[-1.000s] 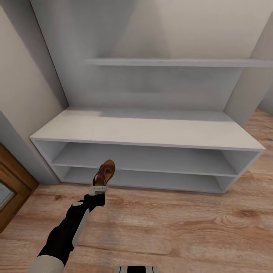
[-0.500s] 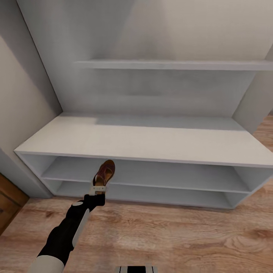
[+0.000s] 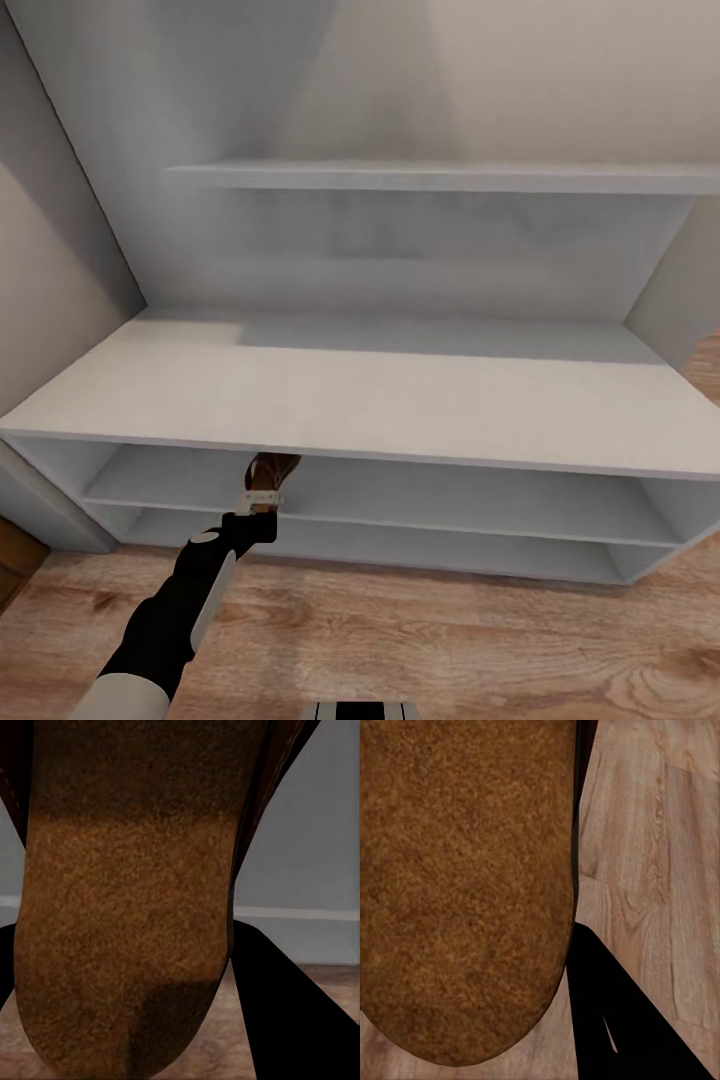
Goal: Pick up the two gym shoes and the two sandals from the corridor floor and place them onto the hallstand (shoe rack) in the corridor, making sure they are on the rack and not on the floor. Arrange them so the two gym shoes are next to each other and the two sandals are next to each other.
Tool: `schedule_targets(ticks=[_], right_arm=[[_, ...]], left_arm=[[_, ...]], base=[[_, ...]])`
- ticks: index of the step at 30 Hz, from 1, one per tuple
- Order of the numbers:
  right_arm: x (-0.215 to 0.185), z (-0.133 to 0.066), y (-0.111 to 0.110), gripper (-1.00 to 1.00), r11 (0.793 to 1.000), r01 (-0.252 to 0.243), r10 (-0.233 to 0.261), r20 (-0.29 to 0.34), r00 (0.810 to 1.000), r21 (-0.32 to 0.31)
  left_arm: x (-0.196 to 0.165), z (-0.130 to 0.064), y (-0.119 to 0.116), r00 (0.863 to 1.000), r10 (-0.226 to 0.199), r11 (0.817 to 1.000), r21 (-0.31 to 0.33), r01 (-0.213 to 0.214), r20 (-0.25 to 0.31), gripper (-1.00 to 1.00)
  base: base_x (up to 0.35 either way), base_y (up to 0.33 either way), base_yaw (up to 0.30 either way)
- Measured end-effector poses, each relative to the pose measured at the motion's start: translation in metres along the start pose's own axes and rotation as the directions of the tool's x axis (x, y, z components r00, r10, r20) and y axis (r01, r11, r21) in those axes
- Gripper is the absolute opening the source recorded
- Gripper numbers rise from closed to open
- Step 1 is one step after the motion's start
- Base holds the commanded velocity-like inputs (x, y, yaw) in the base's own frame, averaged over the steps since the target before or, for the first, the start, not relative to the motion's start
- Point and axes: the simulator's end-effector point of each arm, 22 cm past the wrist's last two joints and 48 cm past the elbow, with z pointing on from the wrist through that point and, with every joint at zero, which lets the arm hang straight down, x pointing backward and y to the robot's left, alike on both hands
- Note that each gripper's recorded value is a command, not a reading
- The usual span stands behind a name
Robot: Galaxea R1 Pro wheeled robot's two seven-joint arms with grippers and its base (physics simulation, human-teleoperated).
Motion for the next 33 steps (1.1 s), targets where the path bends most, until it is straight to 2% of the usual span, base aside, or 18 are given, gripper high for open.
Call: schedule_targets(ticks=[13, 30, 31, 33], right_arm=[[0.0, 0.0, -0.0001, -1.0, 1.0, -0.001, 0.001, 0.0, 1.0, 0.0], [0.0001, 0.0, -0.0002, -1.0, 1.0, 0.0, 0.0, 0.0, 1.0, 0.0], [0.0001, 0.0, -0.0002, -1.0, 1.0, 0.0, 0.0, 0.0, 1.0, 0.0], [0.0001, 0.0, -0.0001, -1.0, 1.0, 0.0, 0.0, 0.0, 1.0, 0.0]], left_arm=[[-0.0003, -0.0002, -0.0001, 1.0, 0.0, 1.0, 0.0, 0.0, 0.001, -1.0], [0.0004, 0.0001, -0.0002, 1.0, 0.001, 1.0, 0.0, -0.001, -0.001, -1.0], [0.0005, 0.0002, -0.0003, 1.0, 0.001, 1.0, 0.0, -0.001, -0.001, 1.0], [0.0003, 0.0001, -0.0005, 1.0, 0.002, 1.0, 0.002, -0.002, -0.001, 1.0]], base=[[0.248, 0.0, 0.0], [0.081, 0.0, 0.0], [0.008, 0.0, 0.0], [0.004, 0.0, 0.0]])
